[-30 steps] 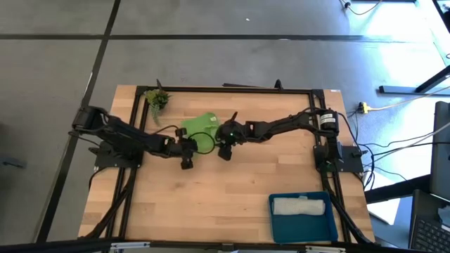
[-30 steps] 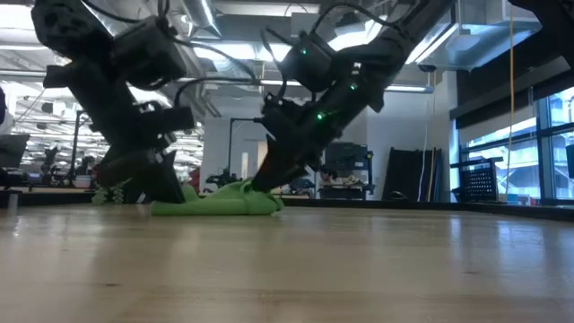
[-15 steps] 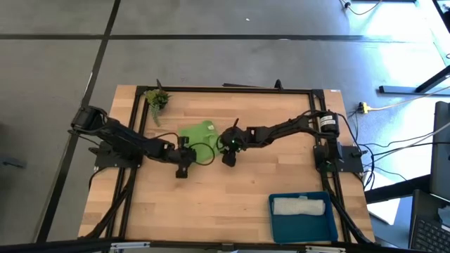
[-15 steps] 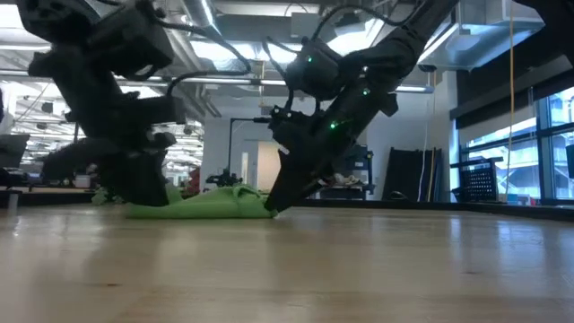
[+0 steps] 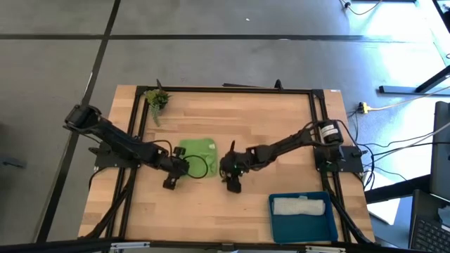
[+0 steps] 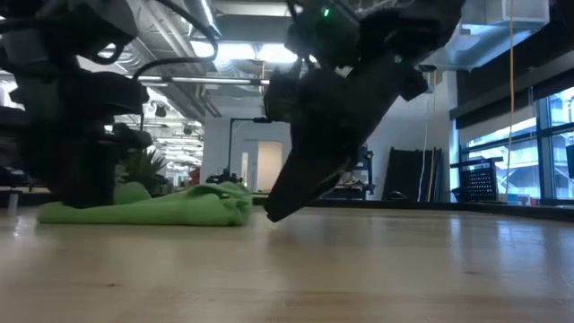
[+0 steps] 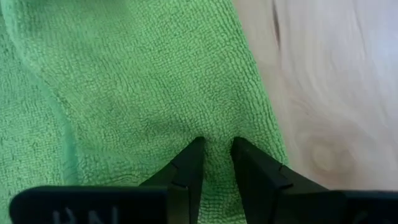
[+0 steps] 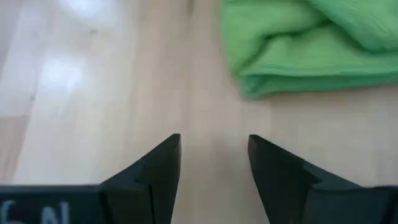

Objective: Roll microfiber towels into tight, uniform cylinder then place into a basket
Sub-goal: Fold the green towel

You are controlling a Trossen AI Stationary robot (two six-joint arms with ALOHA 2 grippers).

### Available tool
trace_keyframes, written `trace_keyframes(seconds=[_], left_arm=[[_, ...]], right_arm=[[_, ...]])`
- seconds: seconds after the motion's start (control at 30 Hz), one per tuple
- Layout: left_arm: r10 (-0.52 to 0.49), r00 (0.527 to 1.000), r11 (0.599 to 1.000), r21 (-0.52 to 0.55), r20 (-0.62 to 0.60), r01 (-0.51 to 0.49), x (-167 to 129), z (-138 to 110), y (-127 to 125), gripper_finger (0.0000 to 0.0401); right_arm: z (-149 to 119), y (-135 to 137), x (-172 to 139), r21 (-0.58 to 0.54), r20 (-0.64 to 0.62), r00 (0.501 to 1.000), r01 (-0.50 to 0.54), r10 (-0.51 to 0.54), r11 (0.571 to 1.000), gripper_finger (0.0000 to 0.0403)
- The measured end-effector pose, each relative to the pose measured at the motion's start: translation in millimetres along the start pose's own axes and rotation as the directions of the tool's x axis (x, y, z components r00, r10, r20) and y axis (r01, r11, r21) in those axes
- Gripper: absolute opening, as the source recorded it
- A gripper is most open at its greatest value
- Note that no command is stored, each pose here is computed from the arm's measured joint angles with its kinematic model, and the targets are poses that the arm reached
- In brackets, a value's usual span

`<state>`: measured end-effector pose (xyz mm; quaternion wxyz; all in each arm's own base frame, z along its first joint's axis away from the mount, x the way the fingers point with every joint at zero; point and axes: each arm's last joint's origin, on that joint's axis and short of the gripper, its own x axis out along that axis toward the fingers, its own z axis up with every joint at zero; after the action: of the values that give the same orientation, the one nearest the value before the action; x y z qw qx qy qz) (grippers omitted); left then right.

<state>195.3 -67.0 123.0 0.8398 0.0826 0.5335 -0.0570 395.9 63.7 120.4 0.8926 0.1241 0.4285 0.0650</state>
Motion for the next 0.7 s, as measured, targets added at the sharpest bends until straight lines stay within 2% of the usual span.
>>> trace_keyframes(seconds=[0.2, 0.37, 0.43, 0.53, 0.7], left_arm=[[0.048, 0.997, 0.999, 0.018, 0.056, -0.049, -14, -1, -2, 0.0082], [0.126, 0.984, 0.992, -0.002, 0.125, -0.127, -32, 0, 2, 0.0082], [0.175, 0.973, 0.985, -0.022, 0.148, -0.174, -37, 1, 5, 0.0082], [0.236, 0.964, 0.971, -0.062, 0.120, -0.230, -38, -2, 10, 0.0082], [0.258, 0.964, 0.962, -0.110, 0.056, -0.251, -31, -10, 14, 0.0082]], right_arm=[[14, 24, -2, -0.104, 0.075, 0.997, 0.042, -0.034, 0.994, 0.0188], [32, 31, -7, -0.211, 0.174, 0.982, 0.105, -0.069, 0.972, 0.0188], [38, 30, -8, -0.239, 0.226, 0.971, 0.128, -0.073, 0.962, 0.0188], [44, 24, -8, -0.251, 0.277, 0.958, 0.144, -0.071, 0.957, 0.0188], [39, 8, 10, -0.232, 0.271, 0.958, 0.162, -0.096, 0.959, 0.0188]])
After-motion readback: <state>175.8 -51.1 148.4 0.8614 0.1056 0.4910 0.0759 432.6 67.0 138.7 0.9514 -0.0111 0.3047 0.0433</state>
